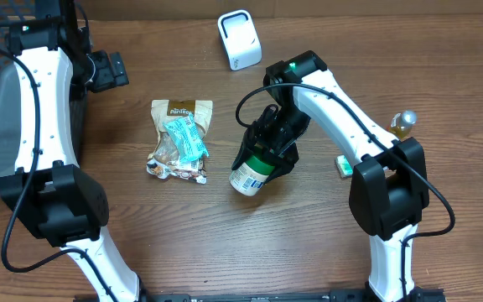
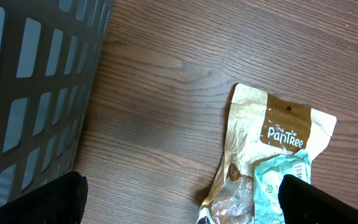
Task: Scan the item barcode
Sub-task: 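Tilt the jar and raise it toward the white scanner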
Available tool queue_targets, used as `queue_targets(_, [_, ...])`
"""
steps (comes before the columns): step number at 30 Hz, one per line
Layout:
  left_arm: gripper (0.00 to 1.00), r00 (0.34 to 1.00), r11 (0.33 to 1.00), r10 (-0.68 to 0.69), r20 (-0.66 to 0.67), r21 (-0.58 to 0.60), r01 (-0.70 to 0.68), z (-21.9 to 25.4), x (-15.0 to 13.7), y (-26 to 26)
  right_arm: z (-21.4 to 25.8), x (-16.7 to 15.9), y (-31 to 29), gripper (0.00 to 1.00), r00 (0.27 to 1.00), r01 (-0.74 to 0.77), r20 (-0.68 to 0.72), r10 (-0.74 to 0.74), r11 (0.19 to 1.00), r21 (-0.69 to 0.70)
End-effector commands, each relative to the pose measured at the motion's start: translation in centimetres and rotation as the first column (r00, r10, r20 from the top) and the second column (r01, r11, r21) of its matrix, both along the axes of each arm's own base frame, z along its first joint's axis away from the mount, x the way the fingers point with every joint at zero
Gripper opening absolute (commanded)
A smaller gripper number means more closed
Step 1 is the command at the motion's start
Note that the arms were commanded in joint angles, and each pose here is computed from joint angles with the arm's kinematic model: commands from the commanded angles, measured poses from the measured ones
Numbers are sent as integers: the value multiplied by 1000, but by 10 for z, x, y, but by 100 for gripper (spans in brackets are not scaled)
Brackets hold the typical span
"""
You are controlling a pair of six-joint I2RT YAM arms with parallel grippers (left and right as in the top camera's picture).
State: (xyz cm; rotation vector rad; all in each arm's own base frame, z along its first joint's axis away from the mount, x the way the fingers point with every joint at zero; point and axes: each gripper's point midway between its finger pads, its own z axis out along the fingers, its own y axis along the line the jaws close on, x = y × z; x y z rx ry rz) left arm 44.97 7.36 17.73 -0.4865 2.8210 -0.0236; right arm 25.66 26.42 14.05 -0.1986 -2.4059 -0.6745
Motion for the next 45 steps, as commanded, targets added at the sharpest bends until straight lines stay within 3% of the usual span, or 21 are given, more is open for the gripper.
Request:
queue_targets(1, [99, 1000, 1000, -18, 18, 5, 18, 6, 3, 1, 19, 2, 6, 31, 999, 6, 35, -8, 998, 56])
queue_targets(27, [100, 1000, 1000, -18, 18, 5, 18, 6, 3, 1, 27, 0, 14, 29, 1000, 25, 6, -26, 993, 114])
queue_targets(31, [100, 1000, 1000, -18, 18, 5, 18, 6, 3, 1, 10, 9, 2, 29, 996, -15, 91, 13, 1000, 22])
queue_targets(33, [99, 1000, 1000, -18, 18, 5, 18, 6, 3, 1, -6, 21, -11, 26, 982, -44, 182, 57, 996, -76])
queue_targets(37, [100, 1000, 1000, -18, 18, 5, 18, 6, 3, 1, -30, 63, -28, 8, 911, -42, 393, 129, 974, -221])
queue_targets(38, [100, 1000, 1000, -18, 18, 5, 18, 6, 3, 1, -32, 79, -28, 4, 882, -25, 454, 129, 974, -226])
queue_targets(42, [100, 1000, 1000, -18, 18, 5, 18, 6, 3, 1, -23, 137, -22, 4, 767, 54, 639, 59, 986, -156])
queue_targets(45, [99, 1000, 1000, -18, 18, 5, 18, 6, 3, 1, 10, 180, -23, 4, 660, 101, 750, -23, 993, -58])
